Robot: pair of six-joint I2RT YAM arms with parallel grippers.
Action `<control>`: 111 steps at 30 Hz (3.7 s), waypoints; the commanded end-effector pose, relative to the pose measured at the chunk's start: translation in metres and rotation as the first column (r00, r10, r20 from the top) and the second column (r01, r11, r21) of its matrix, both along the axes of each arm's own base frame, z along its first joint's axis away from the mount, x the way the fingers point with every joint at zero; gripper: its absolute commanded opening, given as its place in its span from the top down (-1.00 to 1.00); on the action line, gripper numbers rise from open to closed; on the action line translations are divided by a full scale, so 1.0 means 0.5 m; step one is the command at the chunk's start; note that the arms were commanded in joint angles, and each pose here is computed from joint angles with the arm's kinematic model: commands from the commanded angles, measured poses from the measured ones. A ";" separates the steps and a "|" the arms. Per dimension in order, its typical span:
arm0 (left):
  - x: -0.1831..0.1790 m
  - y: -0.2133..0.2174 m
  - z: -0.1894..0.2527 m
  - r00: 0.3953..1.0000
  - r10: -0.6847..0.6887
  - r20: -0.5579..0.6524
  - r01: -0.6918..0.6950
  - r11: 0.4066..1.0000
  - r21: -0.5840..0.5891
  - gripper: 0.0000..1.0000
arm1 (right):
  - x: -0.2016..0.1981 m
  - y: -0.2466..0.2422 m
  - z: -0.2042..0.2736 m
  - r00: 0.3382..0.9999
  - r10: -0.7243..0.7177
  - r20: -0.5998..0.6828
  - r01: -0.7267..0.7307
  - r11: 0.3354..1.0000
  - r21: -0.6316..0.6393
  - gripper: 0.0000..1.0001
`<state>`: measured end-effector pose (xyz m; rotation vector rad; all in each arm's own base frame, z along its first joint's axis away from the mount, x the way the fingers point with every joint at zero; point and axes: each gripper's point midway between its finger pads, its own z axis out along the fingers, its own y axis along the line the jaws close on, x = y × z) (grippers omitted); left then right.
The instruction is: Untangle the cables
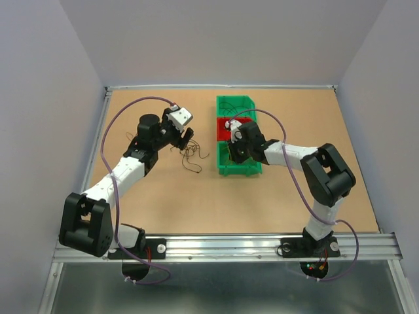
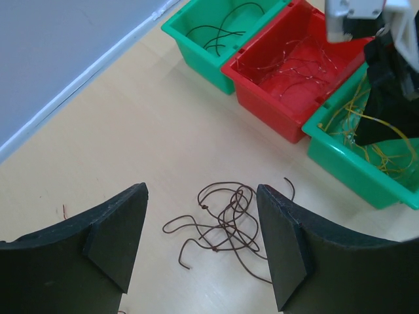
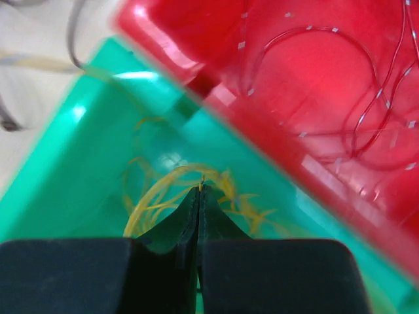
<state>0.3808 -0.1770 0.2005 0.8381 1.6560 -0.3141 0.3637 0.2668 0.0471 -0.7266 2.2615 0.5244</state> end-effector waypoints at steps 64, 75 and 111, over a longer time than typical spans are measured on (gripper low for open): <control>-0.002 -0.015 0.001 1.000 -0.015 0.024 0.014 0.999 0.034 -0.69 | 0.029 -0.005 0.151 0.969 -0.112 0.219 0.091 0.990 0.104 0.35; -0.004 -0.018 -0.002 0.999 -0.024 0.022 0.023 0.999 0.040 -0.69 | 0.033 0.029 0.081 0.992 -0.029 0.124 0.021 0.998 0.060 0.85; 0.059 -0.021 -0.198 0.936 0.061 -0.347 0.015 0.977 0.211 -0.75 | -0.010 -0.080 0.222 0.918 -0.242 0.313 0.204 0.967 0.150 -0.51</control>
